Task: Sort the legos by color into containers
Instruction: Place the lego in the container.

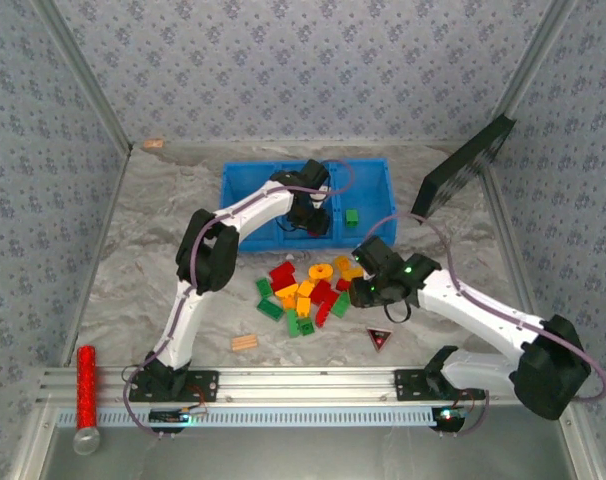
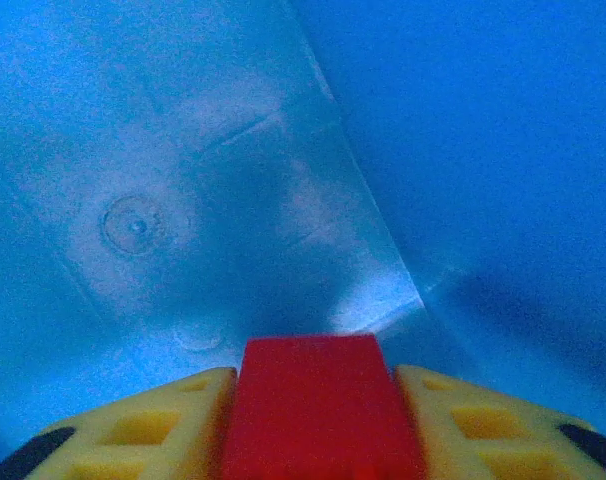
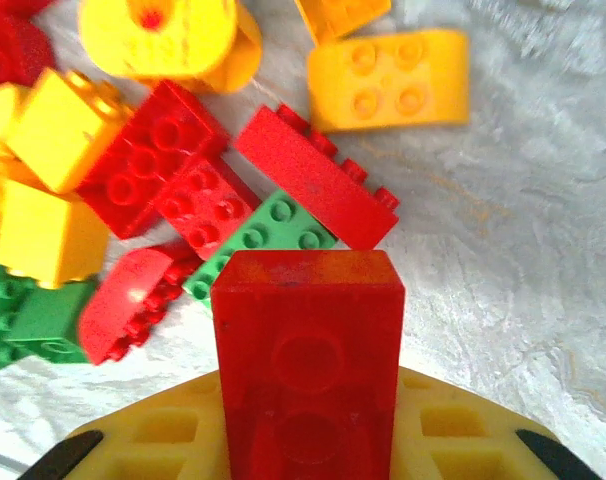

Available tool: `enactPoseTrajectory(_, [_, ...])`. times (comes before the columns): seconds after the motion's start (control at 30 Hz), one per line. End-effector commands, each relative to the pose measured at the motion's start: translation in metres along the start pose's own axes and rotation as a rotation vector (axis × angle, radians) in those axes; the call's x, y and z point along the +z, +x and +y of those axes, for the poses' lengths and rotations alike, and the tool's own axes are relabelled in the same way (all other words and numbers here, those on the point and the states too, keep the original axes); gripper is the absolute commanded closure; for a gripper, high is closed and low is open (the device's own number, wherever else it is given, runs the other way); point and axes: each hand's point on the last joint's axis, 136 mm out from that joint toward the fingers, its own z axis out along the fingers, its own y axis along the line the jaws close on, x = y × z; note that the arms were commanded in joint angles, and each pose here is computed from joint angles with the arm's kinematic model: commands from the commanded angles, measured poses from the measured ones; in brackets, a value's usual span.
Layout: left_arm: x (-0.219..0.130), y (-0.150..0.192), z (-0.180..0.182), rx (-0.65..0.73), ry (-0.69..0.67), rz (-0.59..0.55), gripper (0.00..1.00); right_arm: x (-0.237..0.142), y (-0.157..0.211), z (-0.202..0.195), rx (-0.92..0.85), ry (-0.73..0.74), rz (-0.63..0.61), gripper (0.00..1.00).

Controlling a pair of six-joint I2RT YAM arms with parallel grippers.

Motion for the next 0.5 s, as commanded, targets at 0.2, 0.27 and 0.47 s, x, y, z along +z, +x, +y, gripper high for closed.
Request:
enactPoseTrajectory(0.2, [-0.031, -0.007, -0.01, 0.0, 0.033, -0.058, 0.42, -0.038, -0.026, 0.003, -0.065, -0.007, -0.031, 0.8])
enactPoseTrajectory(0.27, [-0.051, -0.014, -0.016, 0.011, 0.058, -0.107, 0.41, -0.041, -0.038, 0.007, -0.084, -0.013, -0.051, 0.8])
enactPoseTrajectory(0.47, [-0.133, -0.034, -0.038, 0.078, 0.146, -0.282, 0.36, -0.045, -0.083, 0.02, -0.127, -0.014, -0.119, 0.8])
